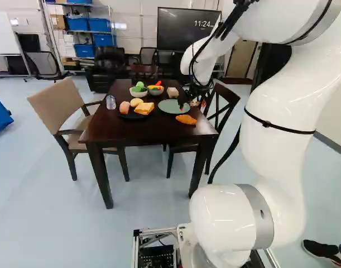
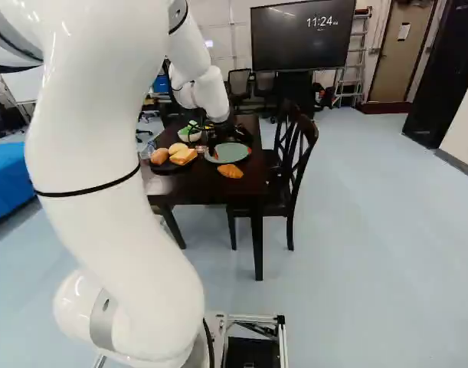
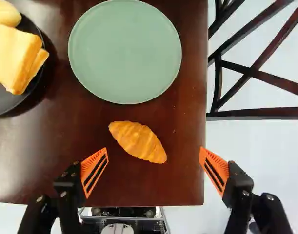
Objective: Move the croissant to the empty plate
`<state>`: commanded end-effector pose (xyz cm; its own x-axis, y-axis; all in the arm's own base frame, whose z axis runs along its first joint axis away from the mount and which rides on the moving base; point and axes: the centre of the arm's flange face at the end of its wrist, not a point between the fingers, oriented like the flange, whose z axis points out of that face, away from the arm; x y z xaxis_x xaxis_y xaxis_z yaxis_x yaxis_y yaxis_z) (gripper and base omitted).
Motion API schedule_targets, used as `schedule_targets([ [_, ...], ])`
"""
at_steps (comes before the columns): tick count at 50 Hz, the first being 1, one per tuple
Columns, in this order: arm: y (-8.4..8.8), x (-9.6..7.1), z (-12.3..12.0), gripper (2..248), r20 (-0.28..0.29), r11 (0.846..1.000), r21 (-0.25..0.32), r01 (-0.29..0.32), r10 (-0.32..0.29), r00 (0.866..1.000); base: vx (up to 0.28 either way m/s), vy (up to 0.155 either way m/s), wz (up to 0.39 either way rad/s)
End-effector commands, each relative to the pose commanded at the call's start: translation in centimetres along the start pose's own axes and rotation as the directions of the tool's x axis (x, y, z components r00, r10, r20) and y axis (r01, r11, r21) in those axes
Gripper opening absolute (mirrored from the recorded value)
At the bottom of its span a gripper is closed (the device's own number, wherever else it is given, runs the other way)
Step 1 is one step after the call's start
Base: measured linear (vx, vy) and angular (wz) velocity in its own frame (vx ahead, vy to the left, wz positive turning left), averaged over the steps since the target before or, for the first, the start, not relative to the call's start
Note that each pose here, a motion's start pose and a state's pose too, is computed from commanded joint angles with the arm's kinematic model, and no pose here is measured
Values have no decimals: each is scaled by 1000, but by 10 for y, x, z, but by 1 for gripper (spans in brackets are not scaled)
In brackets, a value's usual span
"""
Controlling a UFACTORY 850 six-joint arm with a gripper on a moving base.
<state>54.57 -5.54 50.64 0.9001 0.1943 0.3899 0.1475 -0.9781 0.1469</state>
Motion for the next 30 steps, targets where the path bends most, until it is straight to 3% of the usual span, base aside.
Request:
schedule_targets([
  [15,0,0,0,247,0,988,0,157,-157,988,0,0,0],
  [30,0,0,0,247,0,951,0,310,-310,951,0,0,0],
])
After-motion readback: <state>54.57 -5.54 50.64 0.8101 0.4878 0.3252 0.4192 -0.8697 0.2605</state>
